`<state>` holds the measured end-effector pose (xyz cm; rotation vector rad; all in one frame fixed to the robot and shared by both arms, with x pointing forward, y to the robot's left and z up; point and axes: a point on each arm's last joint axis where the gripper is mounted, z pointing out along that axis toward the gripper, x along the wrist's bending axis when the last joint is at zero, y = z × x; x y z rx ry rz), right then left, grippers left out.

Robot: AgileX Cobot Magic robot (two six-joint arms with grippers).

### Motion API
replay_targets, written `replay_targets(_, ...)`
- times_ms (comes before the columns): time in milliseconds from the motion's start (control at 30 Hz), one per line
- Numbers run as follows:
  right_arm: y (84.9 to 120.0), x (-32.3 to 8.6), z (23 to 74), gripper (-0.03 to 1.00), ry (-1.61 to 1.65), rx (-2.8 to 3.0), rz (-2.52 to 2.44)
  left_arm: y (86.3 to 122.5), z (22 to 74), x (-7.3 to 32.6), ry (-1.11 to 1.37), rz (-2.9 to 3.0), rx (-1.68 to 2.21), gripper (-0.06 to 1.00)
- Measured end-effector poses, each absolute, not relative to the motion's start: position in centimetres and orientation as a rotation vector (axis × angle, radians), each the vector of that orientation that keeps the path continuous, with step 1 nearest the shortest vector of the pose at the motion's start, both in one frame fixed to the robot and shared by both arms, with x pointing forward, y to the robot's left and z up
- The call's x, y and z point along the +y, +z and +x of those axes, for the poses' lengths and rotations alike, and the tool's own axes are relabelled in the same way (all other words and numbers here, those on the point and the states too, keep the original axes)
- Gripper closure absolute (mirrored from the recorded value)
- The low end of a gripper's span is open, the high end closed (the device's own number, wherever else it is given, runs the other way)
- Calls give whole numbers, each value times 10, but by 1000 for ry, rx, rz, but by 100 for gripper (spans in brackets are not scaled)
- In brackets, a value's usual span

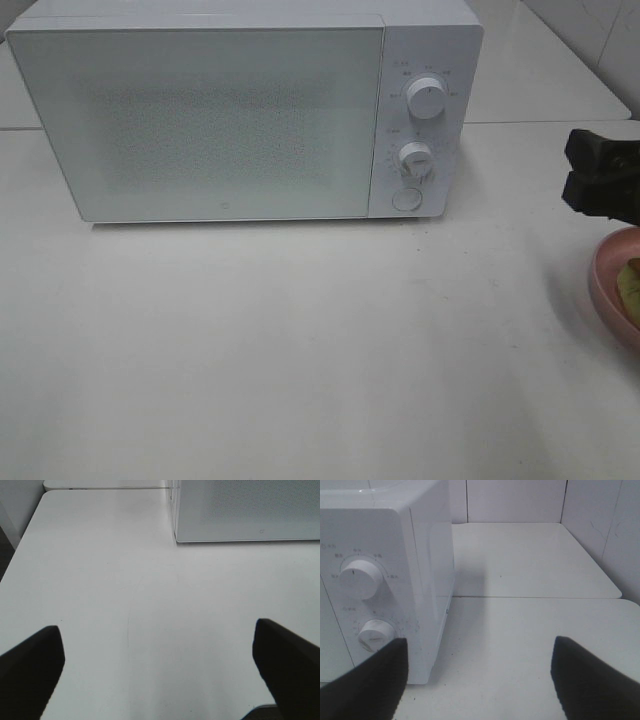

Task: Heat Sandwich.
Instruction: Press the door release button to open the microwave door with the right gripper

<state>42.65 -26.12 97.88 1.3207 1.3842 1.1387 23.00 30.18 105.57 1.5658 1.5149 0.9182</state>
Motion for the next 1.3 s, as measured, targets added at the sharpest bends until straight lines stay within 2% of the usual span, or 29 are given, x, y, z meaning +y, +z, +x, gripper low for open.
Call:
replay_targets(800,923,-208,424,21,1001,1431,1379,1056,230,302,918,1566,1515,-2)
replay_targets(1300,916,-178,434,21,1020,1476,1369,1056,230,302,918,1566,1515,-2)
